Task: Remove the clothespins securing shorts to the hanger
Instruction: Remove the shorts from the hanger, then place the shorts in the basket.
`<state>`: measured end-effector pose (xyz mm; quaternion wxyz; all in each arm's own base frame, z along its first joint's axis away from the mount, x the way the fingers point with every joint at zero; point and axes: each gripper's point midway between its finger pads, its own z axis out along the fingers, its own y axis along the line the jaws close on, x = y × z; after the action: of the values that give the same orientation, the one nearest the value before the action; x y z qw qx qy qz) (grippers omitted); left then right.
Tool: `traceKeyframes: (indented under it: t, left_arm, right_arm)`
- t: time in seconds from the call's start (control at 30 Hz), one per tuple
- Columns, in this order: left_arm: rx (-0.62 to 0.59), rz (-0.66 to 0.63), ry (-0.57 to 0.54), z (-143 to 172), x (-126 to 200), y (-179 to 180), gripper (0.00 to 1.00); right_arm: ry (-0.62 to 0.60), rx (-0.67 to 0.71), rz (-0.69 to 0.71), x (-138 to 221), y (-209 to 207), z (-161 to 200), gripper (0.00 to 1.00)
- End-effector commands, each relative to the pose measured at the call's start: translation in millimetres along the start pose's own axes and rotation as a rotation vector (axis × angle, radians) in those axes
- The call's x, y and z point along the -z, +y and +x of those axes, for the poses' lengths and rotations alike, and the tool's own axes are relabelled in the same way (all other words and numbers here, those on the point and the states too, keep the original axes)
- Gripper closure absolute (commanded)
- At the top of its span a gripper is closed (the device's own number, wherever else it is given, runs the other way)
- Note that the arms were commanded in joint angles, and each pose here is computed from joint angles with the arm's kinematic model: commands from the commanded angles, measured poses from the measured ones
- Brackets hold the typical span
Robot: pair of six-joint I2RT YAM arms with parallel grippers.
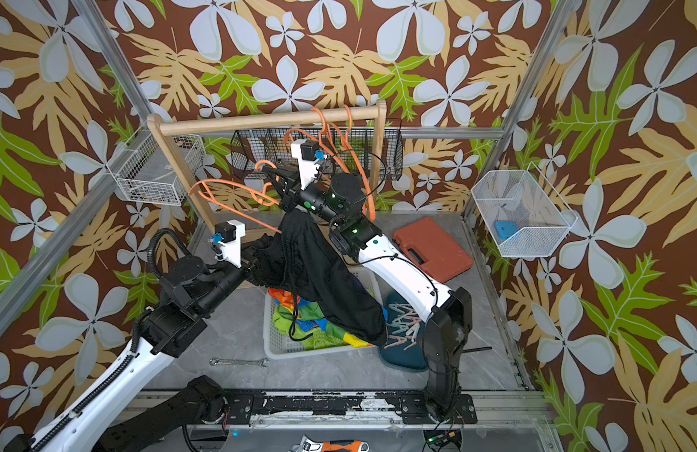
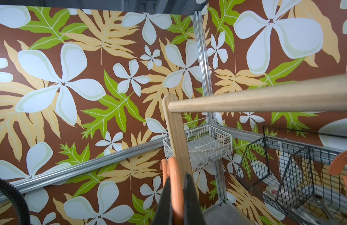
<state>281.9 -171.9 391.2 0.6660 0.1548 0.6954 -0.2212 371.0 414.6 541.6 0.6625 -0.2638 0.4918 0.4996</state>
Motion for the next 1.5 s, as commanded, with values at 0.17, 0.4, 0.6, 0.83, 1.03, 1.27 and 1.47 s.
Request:
traceKeyframes:
  t: [0.17,0.4,0.6,0.83,1.03,1.27,1.47]
  left_arm:
    - [0.015,0.031,-0.065,-22,5,-9,1.0]
    - [-0.002,0.013,-0.078,-39,15,-7,1.0]
    - [0.006,0.042,-0.105,-70,21,-15,1.0]
    - [0.021,0.101,-0.141,-128,23,-32,1.0]
    - [0.05,0.175,-0.178,-171,35,-59,1.0]
    - [0.04,0.252,-0.153,-190,33,-108,1.0]
    - [0.018,0.275,-0.148,-200,26,-130,1.0]
  right_arm:
    - [-0.102,0.086,-0.044,-2,17,-55,1.0]
    - [-0.09,0.172,0.015,30,15,-93,1.0]
    - [-0.015,0.225,0.137,77,6,-78,1.0]
    - [0.039,0.251,0.239,131,-1,-61,1.0]
    - [0.061,0.3,0.305,165,2,-62,1.0]
    - [0.037,0.317,0.352,192,-4,-79,1.0]
    - [0.033,0.326,0.369,201,-3,-81,1.0]
